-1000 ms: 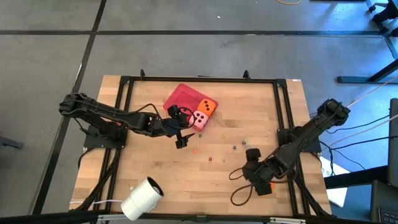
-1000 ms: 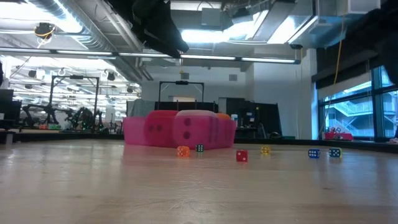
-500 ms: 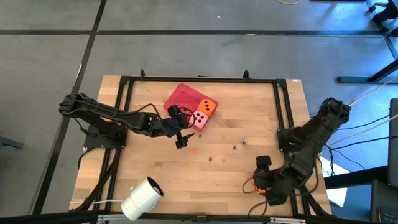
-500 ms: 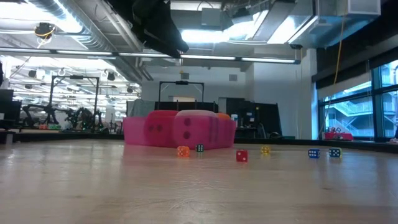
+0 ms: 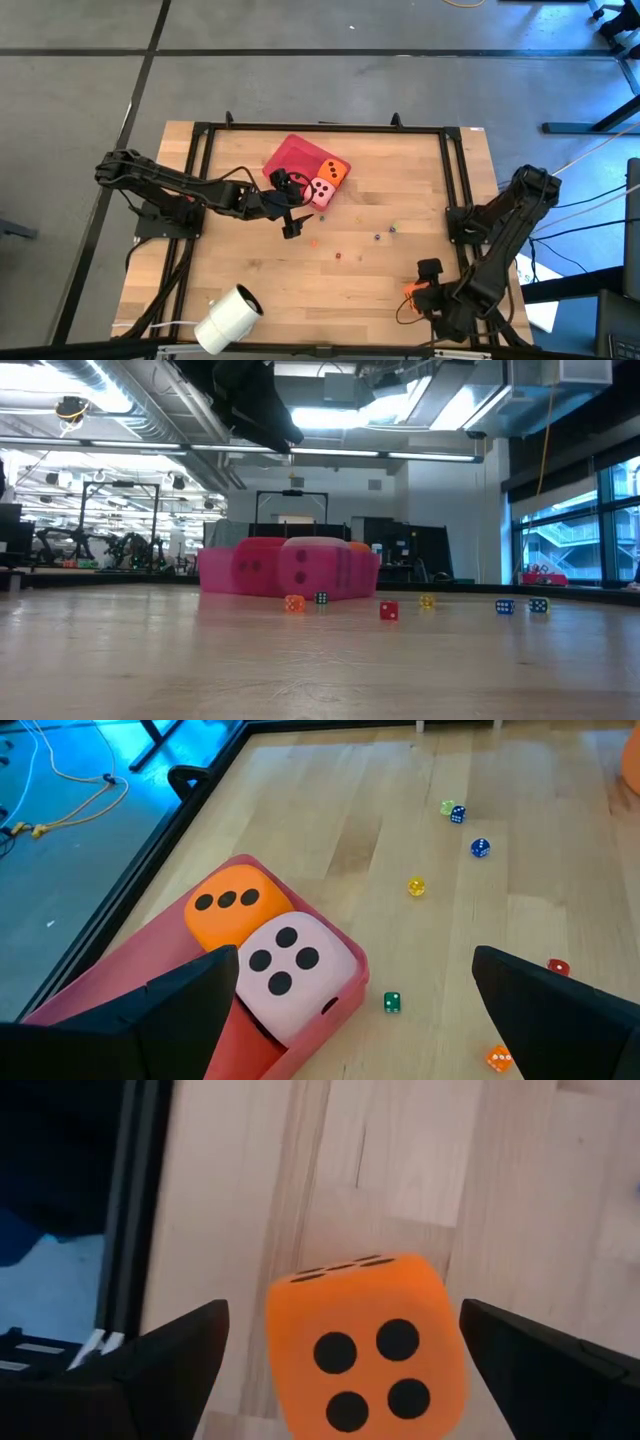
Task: Pick & Place Dice
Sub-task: Put the large orange die into the red bin
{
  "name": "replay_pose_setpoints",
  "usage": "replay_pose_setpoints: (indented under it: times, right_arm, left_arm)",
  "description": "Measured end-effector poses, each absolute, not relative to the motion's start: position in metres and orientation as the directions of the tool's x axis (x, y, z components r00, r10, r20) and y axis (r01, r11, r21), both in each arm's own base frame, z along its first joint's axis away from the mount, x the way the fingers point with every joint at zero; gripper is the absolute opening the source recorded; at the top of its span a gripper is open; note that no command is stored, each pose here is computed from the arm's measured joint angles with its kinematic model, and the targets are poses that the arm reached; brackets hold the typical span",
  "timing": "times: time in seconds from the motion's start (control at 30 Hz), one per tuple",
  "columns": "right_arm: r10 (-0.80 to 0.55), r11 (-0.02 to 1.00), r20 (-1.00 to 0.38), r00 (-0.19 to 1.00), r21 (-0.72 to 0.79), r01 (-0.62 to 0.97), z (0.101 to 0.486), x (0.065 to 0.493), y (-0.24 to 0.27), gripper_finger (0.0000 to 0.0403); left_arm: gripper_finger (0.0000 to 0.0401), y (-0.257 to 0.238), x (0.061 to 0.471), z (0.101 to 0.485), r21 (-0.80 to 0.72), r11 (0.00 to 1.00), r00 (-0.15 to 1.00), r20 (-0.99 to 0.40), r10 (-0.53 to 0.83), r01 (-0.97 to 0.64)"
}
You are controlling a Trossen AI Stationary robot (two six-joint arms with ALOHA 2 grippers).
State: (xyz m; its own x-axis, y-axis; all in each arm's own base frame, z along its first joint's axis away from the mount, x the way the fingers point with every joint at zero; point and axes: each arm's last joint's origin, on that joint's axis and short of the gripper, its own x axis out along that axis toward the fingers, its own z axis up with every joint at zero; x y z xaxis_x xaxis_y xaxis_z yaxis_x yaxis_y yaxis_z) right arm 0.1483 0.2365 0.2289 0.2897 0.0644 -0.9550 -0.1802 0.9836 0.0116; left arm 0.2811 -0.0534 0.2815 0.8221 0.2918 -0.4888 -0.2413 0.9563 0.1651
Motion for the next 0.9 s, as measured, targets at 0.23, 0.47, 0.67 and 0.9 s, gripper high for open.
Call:
replay_pose_setpoints:
  times: [0.23, 0.47, 0.67, 0.9]
  right_arm:
    - [0.028, 0.984, -0.966, 0.258, -0.019, -0.178, 0.221, 0.149, 0.237, 0.0398]
    - [-0.002, 0.995, -0.969, 0.249, -0.028, -0.101, 0.221, 0.149, 0.233, 0.0398]
    - [0.007, 0.994, -0.983, 0.183, -0.013, -0.110, 0.221, 0.150, 0.229, 0.0398]
    - [-0.005, 0.993, -0.986, 0.164, -0.024, -0.111, 0.229, 0.147, 0.220, 0.0398]
  left_arm:
    - [0.0400, -0.053, 0.281, 0.282, 0.165, 0.956, 0.822, -0.489, 0.292, -0.241]
    - [0.0400, -0.053, 0.281, 0.282, 0.165, 0.956, 0.822, -0.489, 0.292, -0.241]
    - [0.0400, -0.053, 0.281, 0.282, 0.165, 0.956, 0.822, -0.489, 0.292, -0.241]
    - [0.0400, -0.053, 0.281, 0.282, 0.165, 0.956, 0.822, -0.489, 0.292, -0.241]
